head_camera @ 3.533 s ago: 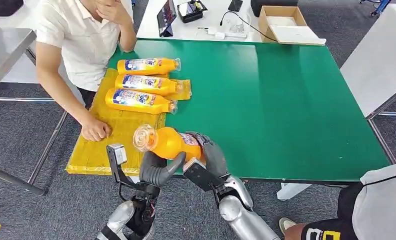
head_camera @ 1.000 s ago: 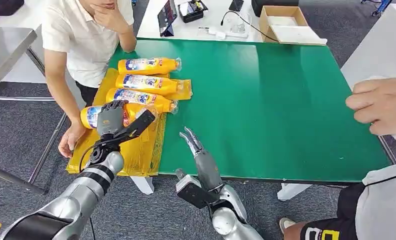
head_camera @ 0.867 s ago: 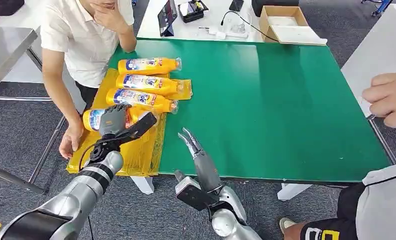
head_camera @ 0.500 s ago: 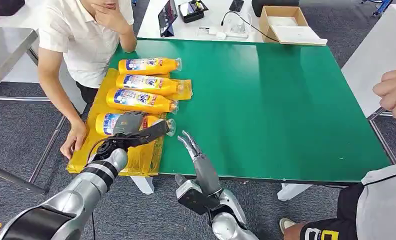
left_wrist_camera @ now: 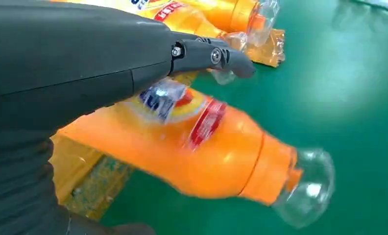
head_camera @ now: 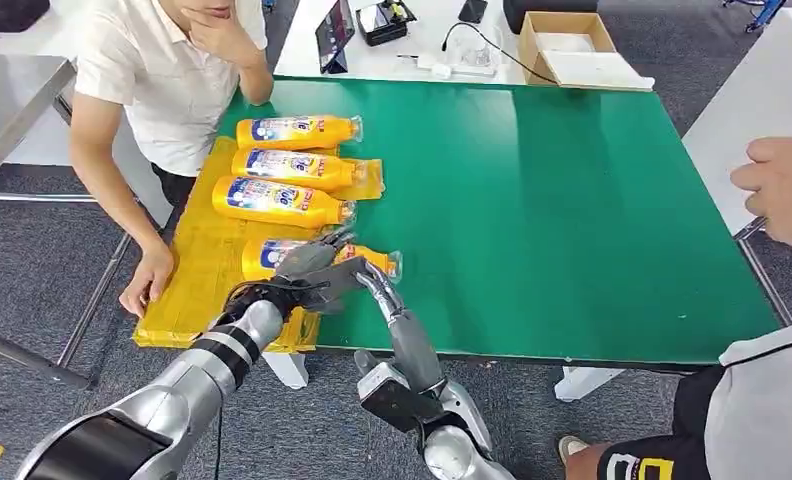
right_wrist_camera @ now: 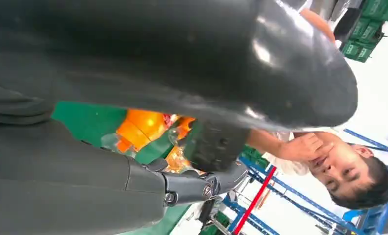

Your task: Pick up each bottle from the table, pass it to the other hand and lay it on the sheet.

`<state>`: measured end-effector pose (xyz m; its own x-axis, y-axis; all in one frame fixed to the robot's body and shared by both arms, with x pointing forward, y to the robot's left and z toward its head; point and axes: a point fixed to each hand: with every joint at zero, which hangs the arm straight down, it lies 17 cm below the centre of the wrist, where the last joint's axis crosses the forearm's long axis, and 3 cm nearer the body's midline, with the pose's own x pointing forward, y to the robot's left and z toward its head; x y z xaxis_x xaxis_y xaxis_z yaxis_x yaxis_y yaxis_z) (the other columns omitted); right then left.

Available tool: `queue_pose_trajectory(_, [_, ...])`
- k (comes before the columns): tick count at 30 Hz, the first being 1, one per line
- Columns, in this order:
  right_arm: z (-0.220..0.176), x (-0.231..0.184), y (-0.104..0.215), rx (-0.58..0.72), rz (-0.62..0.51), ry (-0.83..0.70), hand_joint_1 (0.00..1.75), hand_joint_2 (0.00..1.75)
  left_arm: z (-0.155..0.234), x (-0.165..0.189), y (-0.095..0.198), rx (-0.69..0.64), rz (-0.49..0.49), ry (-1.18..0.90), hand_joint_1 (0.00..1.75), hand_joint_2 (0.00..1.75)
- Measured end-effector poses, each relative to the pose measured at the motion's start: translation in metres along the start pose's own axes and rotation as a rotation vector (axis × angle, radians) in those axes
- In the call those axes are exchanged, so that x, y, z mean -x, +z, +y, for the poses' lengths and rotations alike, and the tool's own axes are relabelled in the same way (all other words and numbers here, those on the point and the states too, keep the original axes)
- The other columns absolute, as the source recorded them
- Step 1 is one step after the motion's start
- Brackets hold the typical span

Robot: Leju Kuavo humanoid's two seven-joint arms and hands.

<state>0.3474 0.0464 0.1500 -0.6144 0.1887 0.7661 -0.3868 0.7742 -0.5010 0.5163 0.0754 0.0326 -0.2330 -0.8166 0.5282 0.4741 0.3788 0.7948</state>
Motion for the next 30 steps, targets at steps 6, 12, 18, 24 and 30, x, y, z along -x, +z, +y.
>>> queue_pose_trajectory(6, [-0.001, 0.003, 0.001, 0.009, 0.006, -0.001, 0.0, 0.0, -0.004, -0.004, 0.002, -0.011, -0.025, 0.121, 0.0, 0.0])
queue_pose_trajectory(12, [-0.001, 0.004, 0.004, 0.02, 0.005, 0.005, 0.0, 0.0, 0.002, -0.016, 0.011, -0.117, -0.101, 0.343, 0.0, 0.0])
queue_pose_trajectory(18, [0.002, 0.005, 0.01, 0.022, 0.009, -0.001, 0.0, 0.0, 0.005, -0.028, 0.027, -0.184, -0.169, 0.538, 0.0, 1.75])
queue_pose_trajectory(24, [-0.019, -0.023, 0.021, 0.138, -0.06, -0.398, 0.0, 1.75, 0.037, -0.043, 0.061, -0.333, -0.291, 0.973, 0.0, 1.75])
queue_pose_trajectory(30, [-0.081, -0.047, 0.03, 0.385, -0.121, -0.465, 0.0, 0.0, 0.059, -0.058, 0.112, -0.43, -0.412, 1.263, 0.0, 1.75])
